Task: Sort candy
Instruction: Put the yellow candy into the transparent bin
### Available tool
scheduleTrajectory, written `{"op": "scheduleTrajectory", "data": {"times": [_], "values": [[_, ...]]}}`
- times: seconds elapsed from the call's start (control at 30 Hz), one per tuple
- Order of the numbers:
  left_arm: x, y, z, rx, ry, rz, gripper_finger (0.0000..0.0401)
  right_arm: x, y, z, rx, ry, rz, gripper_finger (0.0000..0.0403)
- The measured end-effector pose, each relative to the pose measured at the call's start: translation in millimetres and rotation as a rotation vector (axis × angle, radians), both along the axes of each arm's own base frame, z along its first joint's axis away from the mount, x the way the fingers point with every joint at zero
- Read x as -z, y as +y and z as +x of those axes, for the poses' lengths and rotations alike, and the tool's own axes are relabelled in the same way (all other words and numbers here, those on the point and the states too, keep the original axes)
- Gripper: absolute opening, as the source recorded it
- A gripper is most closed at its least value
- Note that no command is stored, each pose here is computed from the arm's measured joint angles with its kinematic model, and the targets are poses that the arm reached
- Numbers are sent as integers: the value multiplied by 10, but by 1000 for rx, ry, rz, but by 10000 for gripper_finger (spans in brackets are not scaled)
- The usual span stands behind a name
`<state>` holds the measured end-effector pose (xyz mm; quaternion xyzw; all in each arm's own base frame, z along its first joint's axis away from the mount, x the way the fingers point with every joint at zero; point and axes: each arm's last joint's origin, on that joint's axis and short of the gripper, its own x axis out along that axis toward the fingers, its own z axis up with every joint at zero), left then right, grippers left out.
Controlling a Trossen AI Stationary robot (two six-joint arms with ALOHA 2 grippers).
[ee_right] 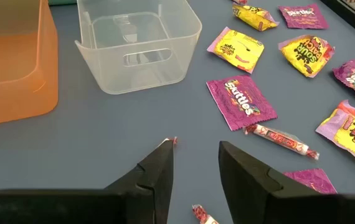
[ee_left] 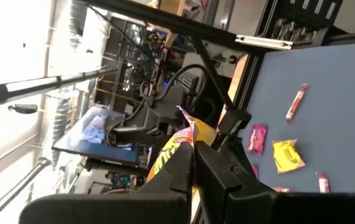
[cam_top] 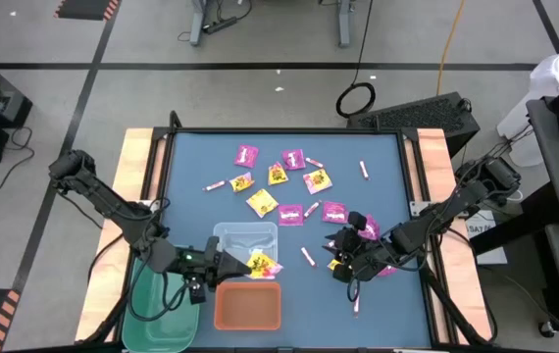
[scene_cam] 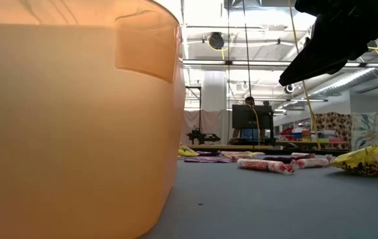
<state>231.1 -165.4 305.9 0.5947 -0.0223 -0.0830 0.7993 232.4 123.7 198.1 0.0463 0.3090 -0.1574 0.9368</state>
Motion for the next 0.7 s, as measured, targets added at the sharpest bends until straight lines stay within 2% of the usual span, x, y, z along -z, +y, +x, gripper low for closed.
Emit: {"op": "scheduleTrajectory", "data": {"times": [0.07,0.13,0.37,0.53,0.63,0.7], "values": [[2,2,1,-2,2,-3,17,0,0,0,0,0,0,118],[1,3,1,-9,12,-71,17,0,0,0,0,0,0,118],[-11,24,4,-110,61,-595,17,0,0,1,2,-1,-1,118],[-8,28,5,-141,93,-907,17,0,0,1,13,-7,12,118],[-3,29,5,-153,114,-1064,17,0,0,1,15,-8,14,118],[19,31,3,-168,137,-1124,17,0,0,1,15,-8,14,118]]}}
